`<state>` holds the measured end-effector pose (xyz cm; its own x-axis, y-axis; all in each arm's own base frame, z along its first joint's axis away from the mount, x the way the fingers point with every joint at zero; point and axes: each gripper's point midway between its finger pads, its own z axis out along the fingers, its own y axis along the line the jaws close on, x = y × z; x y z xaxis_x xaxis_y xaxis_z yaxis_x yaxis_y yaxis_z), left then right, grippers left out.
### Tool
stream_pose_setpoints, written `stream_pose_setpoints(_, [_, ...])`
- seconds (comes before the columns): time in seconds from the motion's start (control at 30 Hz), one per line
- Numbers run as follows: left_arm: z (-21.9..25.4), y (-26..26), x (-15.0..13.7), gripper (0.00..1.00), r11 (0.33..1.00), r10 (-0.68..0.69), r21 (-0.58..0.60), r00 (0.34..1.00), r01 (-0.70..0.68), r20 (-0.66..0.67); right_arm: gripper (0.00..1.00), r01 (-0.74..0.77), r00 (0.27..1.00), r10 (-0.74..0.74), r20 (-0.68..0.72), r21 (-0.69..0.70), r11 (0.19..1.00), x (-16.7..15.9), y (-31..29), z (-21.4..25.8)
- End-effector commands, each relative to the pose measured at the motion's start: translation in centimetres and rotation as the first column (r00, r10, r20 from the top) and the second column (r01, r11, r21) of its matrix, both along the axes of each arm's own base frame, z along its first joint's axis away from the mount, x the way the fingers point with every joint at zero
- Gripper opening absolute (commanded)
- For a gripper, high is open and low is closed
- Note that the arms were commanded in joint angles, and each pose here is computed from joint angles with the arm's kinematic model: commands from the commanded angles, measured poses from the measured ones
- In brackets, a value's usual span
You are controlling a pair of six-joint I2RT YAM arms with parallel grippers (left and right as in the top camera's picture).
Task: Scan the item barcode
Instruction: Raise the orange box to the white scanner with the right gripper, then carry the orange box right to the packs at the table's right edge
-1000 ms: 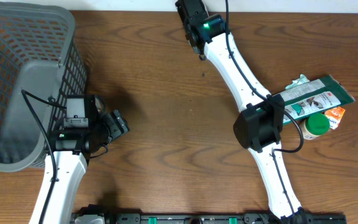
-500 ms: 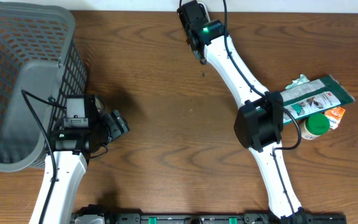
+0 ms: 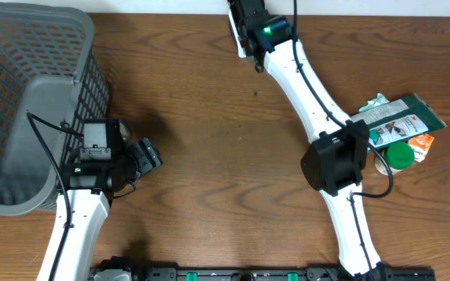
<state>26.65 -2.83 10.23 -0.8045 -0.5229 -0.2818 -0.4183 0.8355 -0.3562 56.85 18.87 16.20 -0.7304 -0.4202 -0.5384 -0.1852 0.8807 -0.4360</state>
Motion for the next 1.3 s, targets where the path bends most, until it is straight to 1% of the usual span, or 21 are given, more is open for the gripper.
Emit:
stream_pose_setpoints(0.0, [0.4,0.4,0.4,0.82,1.000,-0.001,0.015,1.000,0.001,0.013,0.01,0.015,1.000,-0.015,0.014,0.043,0.999,0.4,-0.4,0.4])
stream_pose_setpoints(0.2, [0.4,0.4,0.4,0.82,1.000,-0.001,0.015,1.000,0.001,0.013,0.02,-0.011,0.998,0.016,-0.055,0.093,0.996,1.1,0.1,-4.6])
stream_pose_setpoints(0.23, [0.4,0.4,0.4,0.82,1.000,-0.001,0.015,1.000,0.001,0.013,0.02,-0.008,0.997,0.015,-0.075,0.089,0.996,1.1,0.0,-6.0])
stream_pose_setpoints(0.33, [0.4,0.4,0.4,0.82,1.000,-0.001,0.015,1.000,0.001,0.012,0.01,0.013,0.994,-0.006,-0.105,0.064,0.998,0.8,-1.2,-7.8])
stream_pose_setpoints(0.47, [0.4,0.4,0.4,0.82,1.000,-0.001,0.015,1.000,0.001,0.012,0.01,0.025,0.992,-0.018,-0.129,0.051,0.998,0.5,-2.0,-8.2])
stream_pose_setpoints(0.57, [0.4,0.4,0.4,0.82,1.000,-0.001,0.015,1.000,0.001,0.013,0.01,0.025,0.993,-0.018,-0.115,0.057,0.998,0.7,-2.0,-7.5])
stream_pose_setpoints(0.67, [0.4,0.4,0.4,0.83,1.000,-0.001,0.015,1.000,0.001,0.012,0.01,0.020,0.996,-0.014,-0.083,0.071,0.997,0.9,-1.7,-5.8])
stream_pose_setpoints(0.73, [0.4,0.4,0.4,0.82,1.000,-0.001,0.015,1.000,0.001,0.012,0.01,0.015,0.998,-0.011,-0.055,0.085,0.996,0.9,-1.6,-3.8])
stream_pose_setpoints(0.8, [0.4,0.4,0.4,0.82,1.000,-0.001,0.015,1.000,0.001,0.013,0.01,-0.003,0.999,0.008,-0.041,0.108,0.994,0.0,-1.1,-1.1])
stream_pose_setpoints(0.9, [0.4,0.4,0.4,0.82,1.000,-0.001,0.015,1.000,0.001,0.013,0.01,-0.025,0.999,0.031,-0.044,0.127,0.992,-1.6,-0.8,1.6])
stream_pose_setpoints(1.07, [0.4,0.4,0.4,0.82,1.000,-0.001,0.015,1.000,0.001,0.012,0.01,-0.026,0.995,0.037,-0.093,0.117,0.993,-6.6,-2.1,6.7])
stream_pose_setpoints(1.1, [0.4,0.4,0.4,0.82,1.000,-0.001,0.015,1.000,0.001,0.013,0.01,0.000,0.994,0.015,-0.106,0.137,0.991,-8.3,-2.8,8.3])
stream_pose_setpoints(1.2, [0.4,0.4,0.4,0.82,1.000,-0.001,0.015,1.000,0.001,0.013,0.01,0.014,0.992,0.008,-0.126,0.174,0.985,-11.4,-3.8,11.0])
stream_pose_setpoints(1.27, [0.4,0.4,0.4,0.83,1.000,-0.001,0.015,1.000,0.001,0.013,0.01,0.092,0.990,-0.065,-0.125,0.219,0.971,-13.4,-5.1,12.9])
